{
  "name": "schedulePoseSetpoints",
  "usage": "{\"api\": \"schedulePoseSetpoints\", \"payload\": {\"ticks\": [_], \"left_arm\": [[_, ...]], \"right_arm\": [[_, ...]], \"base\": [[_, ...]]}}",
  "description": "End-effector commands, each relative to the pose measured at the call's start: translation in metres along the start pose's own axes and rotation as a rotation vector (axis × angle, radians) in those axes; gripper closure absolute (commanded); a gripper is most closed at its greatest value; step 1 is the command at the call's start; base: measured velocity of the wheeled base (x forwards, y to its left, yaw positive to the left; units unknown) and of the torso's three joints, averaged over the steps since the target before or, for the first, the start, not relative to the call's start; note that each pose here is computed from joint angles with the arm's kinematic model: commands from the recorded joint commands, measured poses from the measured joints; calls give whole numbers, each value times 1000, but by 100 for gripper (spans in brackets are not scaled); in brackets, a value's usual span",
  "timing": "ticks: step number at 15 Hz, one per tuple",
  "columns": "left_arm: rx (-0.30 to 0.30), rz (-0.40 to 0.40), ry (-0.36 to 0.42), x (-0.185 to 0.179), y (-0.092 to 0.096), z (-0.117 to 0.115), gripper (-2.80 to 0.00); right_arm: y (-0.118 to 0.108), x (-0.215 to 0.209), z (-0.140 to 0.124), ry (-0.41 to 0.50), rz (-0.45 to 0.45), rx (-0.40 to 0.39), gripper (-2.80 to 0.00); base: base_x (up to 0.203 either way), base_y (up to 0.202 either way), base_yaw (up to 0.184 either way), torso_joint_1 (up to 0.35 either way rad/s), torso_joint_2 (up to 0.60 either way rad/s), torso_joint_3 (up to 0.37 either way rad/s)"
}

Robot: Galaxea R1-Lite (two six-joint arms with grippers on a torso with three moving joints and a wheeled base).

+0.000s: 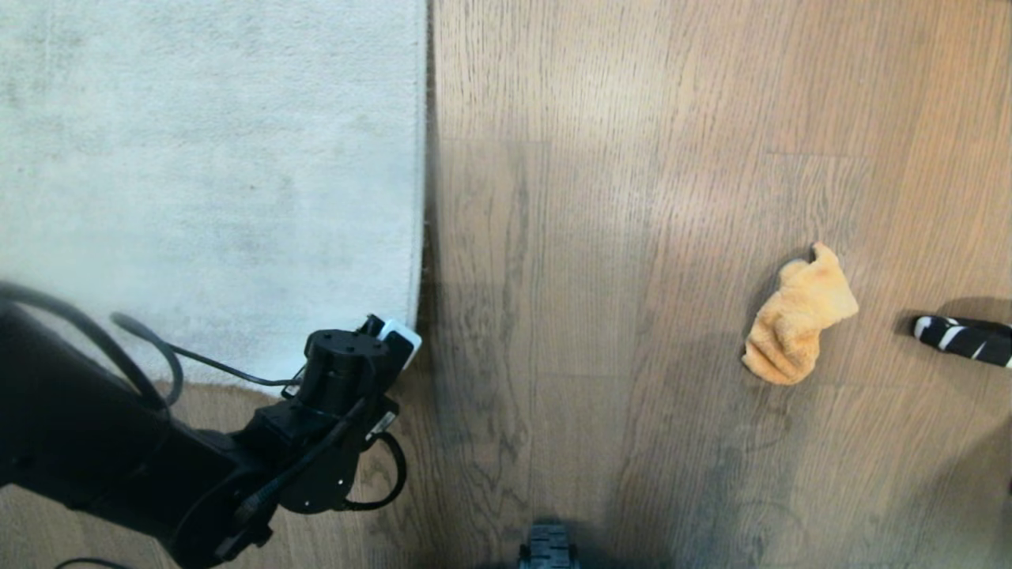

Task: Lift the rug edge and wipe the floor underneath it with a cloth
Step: Lift up the carpet

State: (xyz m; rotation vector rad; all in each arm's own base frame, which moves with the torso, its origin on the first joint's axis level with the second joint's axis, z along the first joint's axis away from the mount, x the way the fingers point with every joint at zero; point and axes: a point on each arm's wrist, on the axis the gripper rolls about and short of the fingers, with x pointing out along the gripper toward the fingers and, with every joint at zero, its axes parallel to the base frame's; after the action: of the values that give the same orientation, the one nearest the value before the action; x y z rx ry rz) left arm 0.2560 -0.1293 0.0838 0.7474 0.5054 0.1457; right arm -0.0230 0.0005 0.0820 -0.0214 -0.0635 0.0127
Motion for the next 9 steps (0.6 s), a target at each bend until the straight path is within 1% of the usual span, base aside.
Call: {"api": "schedulePoseSetpoints", "payload": {"ticks": [1,5,6,9], "left_arm": [[-20,24,-12,-9,12,-1,0],[-38,40,-34,-21,27,-2,0],[-28,51,-37,-23,33,-2,0],[30,117,-36,-26,59,-4,0]], "right_arm": [[0,0,0,1,0,-1,0],[0,0,0,0,0,-1,0],[0,0,0,-1,0,-1,0],[0,0,0,-1,0,-1,0]], "base": [[0,0,0,0,0,0],[0,0,0,0,0,0],[0,0,0,0,0,0],[0,0,0,0,0,0]]}}
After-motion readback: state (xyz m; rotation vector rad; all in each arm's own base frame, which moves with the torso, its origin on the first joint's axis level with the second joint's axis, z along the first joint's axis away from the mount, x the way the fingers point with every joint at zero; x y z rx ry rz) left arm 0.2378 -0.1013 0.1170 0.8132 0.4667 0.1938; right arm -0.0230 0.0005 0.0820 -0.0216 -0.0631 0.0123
